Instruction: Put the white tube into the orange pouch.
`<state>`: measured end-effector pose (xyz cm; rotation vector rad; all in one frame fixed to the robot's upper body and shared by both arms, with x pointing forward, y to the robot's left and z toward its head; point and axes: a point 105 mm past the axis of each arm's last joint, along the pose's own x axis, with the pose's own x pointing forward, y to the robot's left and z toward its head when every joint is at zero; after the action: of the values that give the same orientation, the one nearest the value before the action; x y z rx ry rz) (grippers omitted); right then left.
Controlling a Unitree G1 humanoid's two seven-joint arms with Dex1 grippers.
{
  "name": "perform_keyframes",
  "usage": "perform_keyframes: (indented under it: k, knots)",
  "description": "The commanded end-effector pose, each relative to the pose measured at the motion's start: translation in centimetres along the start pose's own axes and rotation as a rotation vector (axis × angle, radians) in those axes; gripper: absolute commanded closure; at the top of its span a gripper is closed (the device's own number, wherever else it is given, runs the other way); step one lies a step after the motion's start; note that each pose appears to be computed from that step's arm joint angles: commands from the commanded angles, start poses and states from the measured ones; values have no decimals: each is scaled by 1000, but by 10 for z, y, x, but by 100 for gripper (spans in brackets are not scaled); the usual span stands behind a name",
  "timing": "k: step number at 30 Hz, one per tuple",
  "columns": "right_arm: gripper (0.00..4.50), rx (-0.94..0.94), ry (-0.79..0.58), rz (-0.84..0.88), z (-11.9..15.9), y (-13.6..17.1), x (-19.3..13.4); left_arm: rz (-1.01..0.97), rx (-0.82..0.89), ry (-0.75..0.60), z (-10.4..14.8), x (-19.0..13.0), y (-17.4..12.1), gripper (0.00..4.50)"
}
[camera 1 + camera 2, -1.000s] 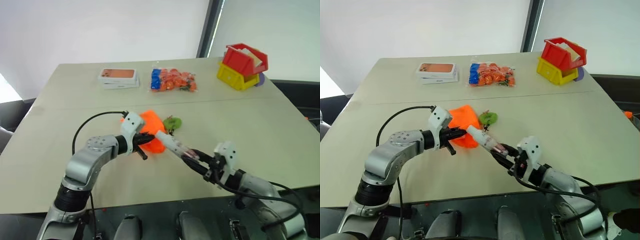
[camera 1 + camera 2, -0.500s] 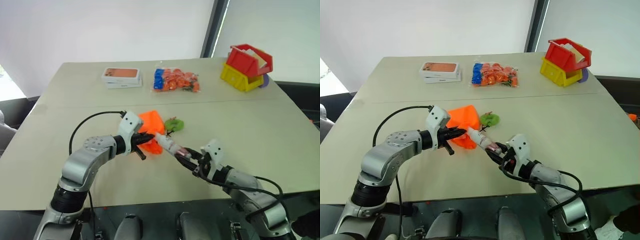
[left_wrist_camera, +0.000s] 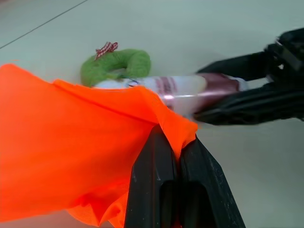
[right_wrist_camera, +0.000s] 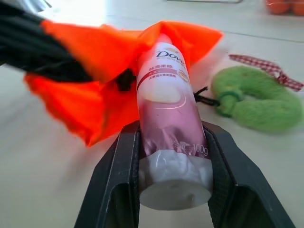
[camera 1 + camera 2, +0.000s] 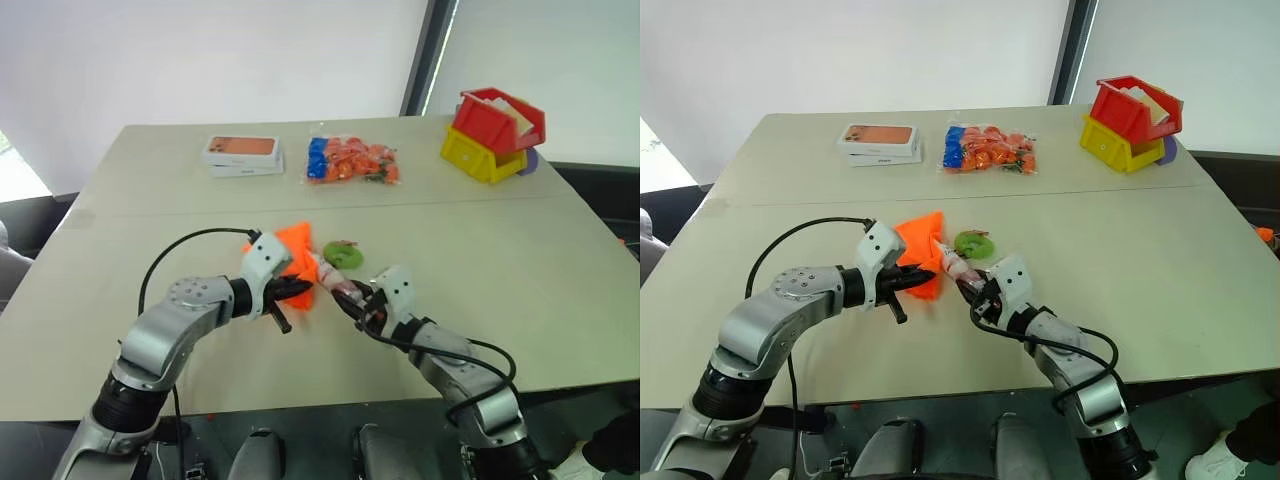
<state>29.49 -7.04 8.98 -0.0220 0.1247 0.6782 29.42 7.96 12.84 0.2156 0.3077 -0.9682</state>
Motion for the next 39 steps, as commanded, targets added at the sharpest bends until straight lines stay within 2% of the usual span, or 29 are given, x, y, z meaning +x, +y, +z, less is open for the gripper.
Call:
perform_keyframes:
  k: [1,8,15,19,29,39]
  knots:
    - [332,-25,-65,-25,16,-4,0,-5,50,-32,9,-2,-4,450]
    - [332,-46,-64,29,19,-9,-30,101,-51,-87,12,-5,20,450]
    - [332,-51,-37,110,16,-1,-63,19,-267,-177,16,-9,24,450]
    - [332,-33,-27,155,14,10,-76,-76,-338,-181,14,-14,23,450]
    - [332,-39,-36,158,6,31,-55,-164,-332,-157,16,-18,25,450]
    - [332,-17,-39,178,6,28,-77,-133,-311,-159,20,-7,33,450]
